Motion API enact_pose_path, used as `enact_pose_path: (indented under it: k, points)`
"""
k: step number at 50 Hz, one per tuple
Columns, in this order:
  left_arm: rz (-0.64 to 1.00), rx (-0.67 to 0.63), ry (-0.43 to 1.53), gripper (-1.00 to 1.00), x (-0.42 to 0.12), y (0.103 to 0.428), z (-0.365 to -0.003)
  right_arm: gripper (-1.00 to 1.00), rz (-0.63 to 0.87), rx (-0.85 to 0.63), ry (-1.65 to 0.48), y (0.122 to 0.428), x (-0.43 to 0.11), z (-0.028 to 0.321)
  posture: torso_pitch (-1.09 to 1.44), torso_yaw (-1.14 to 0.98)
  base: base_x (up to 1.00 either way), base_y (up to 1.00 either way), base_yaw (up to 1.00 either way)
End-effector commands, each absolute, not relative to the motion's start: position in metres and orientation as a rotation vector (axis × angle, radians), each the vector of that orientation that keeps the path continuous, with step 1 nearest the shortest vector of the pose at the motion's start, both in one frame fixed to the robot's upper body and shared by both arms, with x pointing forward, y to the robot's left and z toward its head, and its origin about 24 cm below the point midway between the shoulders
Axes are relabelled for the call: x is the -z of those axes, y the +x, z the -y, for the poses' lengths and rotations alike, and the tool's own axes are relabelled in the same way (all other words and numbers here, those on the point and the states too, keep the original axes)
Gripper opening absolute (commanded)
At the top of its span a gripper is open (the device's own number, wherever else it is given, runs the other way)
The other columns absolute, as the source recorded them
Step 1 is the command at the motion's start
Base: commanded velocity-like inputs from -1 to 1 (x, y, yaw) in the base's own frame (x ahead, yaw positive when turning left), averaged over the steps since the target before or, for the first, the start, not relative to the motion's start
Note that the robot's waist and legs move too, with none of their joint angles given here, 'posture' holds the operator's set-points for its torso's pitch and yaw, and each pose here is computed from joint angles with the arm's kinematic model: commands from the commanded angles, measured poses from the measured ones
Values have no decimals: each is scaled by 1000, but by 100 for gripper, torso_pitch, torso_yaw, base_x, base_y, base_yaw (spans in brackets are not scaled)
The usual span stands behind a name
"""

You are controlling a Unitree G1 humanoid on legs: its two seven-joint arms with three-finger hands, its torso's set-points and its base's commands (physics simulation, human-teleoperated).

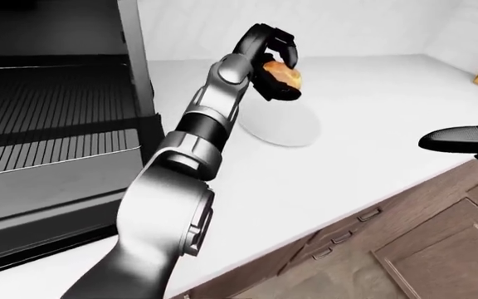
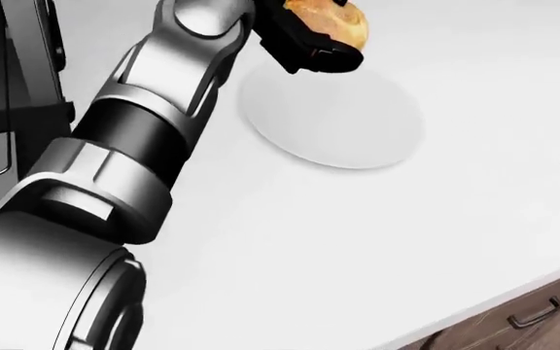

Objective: Pick the bread from the rack and place it on the plate on the counter.

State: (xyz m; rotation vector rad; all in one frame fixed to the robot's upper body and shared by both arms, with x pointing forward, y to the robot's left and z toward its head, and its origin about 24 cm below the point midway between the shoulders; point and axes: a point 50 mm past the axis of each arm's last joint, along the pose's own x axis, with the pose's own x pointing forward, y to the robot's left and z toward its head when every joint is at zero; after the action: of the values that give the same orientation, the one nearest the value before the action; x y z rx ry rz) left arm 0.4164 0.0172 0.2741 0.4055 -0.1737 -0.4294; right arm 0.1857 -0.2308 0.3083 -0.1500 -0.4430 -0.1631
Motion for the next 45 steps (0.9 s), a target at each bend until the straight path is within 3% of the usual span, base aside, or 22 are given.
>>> enact_pose_path:
  k: [1, 13, 45]
  points:
    - [296, 414, 391, -100, -303, 412, -15, 100, 505, 192, -152, 181, -318, 233, 0, -71, 0, 0, 0]
    - [299, 325, 277, -100, -294, 418, -31, 100, 505, 191, -150, 180, -318, 233, 1, -74, 0, 0, 0]
    - [293, 363, 238, -100, -286, 417, -23, 100, 612, 205, -125, 147, -357, 226, 19, -74, 0, 0, 0]
